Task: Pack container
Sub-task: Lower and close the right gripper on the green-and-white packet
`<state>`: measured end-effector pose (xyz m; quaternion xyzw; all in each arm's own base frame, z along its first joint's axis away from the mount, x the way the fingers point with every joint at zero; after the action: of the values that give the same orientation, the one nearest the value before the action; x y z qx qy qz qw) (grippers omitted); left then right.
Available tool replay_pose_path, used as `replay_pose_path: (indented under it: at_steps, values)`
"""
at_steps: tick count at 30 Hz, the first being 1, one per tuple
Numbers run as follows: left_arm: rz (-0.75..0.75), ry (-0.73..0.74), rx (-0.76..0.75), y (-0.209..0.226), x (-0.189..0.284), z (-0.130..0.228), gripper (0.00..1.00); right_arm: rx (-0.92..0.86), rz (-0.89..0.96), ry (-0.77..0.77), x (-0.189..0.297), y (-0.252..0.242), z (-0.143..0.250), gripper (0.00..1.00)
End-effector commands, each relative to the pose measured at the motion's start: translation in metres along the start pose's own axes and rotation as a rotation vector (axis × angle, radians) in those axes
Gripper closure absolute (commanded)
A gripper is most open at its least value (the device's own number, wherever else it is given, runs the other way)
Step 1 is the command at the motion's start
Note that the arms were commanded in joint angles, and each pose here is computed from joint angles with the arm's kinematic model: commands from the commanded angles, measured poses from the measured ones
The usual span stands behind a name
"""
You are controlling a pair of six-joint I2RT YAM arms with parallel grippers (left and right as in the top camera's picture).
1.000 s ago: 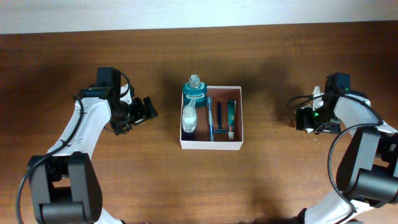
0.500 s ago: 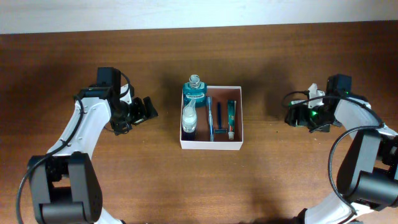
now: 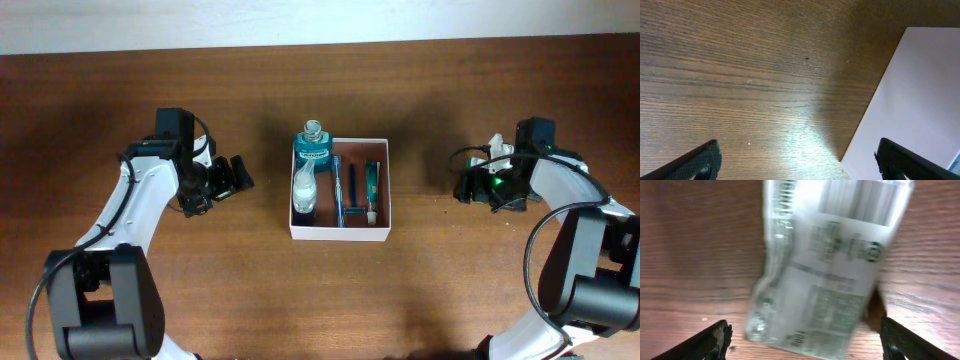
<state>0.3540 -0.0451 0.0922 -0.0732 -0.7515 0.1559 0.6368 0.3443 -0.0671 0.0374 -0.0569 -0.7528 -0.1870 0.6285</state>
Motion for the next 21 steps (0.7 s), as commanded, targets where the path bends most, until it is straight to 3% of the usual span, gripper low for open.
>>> replay_pose_path:
  at_steps: [1, 14, 21]
  values:
    - [-0.002, 0.013, 0.005, 0.002, -0.004, 0.002, 0.01, -0.076, 0.064, 0.006, -0.005, -0.009, 0.005, 0.12]
    - [-0.002, 0.013, 0.005, 0.002, -0.004, 0.002, 0.01, -0.142, 0.053, -0.053, -0.008, -0.008, -0.008, 0.16]
    - [-0.002, 0.013, 0.006, 0.002, -0.004, 0.002, 0.01, 0.003, 0.044, -0.037, -0.022, 0.003, -0.008, 0.16]
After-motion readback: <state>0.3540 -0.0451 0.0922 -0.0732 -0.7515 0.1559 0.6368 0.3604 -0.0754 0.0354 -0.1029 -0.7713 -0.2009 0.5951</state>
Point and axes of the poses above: each gripper's point midway between its finger pads, its own x axis back along the fingers, its own y axis along the line the jaws close on, z = x × y, the point moved 3 cm from there along x, back along the fingers, and after that the axes turned 11 degrees about -x, right-handed, at the moved point
